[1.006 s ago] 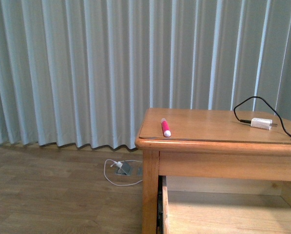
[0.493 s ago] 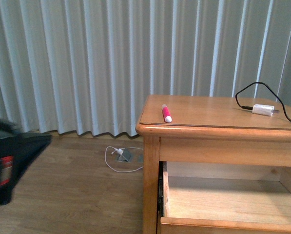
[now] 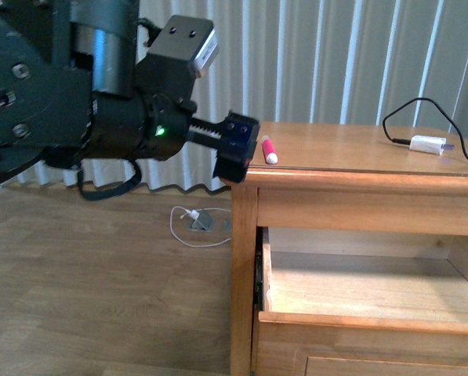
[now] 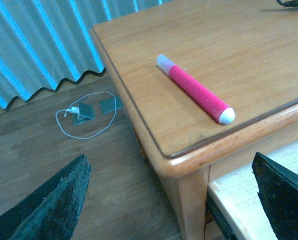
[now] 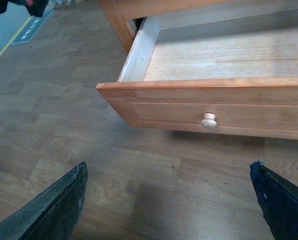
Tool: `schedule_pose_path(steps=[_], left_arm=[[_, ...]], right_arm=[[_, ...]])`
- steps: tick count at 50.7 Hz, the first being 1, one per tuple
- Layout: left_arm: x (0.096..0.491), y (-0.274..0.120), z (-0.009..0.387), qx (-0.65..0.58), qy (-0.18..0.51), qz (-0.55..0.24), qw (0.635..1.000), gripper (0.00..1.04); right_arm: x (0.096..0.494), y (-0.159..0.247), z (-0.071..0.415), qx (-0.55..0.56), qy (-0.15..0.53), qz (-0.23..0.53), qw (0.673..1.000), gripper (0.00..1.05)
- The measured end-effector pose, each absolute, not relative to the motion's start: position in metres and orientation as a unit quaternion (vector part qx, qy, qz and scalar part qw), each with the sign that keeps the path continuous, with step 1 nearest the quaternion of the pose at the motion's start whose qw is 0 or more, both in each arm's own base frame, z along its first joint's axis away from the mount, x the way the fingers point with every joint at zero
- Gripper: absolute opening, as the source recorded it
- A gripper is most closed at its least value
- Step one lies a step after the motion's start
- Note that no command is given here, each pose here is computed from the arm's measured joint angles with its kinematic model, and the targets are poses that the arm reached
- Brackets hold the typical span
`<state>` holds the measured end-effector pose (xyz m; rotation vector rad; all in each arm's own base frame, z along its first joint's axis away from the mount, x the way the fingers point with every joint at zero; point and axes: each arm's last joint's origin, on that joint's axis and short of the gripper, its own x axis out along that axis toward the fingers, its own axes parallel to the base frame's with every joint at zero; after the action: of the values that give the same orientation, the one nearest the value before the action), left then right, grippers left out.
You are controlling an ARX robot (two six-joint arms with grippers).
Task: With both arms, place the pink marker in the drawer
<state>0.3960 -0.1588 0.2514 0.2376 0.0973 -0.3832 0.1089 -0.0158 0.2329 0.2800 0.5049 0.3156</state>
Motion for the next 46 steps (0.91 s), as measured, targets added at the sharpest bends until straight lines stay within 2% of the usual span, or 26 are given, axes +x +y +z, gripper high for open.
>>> schedule_pose_path(steps=[19, 35, 46], left_arm=[[0.447, -0.201, 0.256, 0.111, 0.065, -0.197, 0.972, 0.99], [0.467, -0.212, 0.243, 0.104, 0.107, -0.210, 0.966, 0.99], [0.476, -0.217, 0.241, 0.103, 0.112, -0.209, 0.966, 0.99]], right_arm=[[0.109, -0.016, 0.233, 0.138, 0.248, 0.155, 0.946, 0.96], [0.109, -0.016, 0.233, 0.138, 0.248, 0.155, 0.946, 0.96], [0.109, -0.016, 0.233, 0.138, 0.248, 0.155, 0.946, 0.96]])
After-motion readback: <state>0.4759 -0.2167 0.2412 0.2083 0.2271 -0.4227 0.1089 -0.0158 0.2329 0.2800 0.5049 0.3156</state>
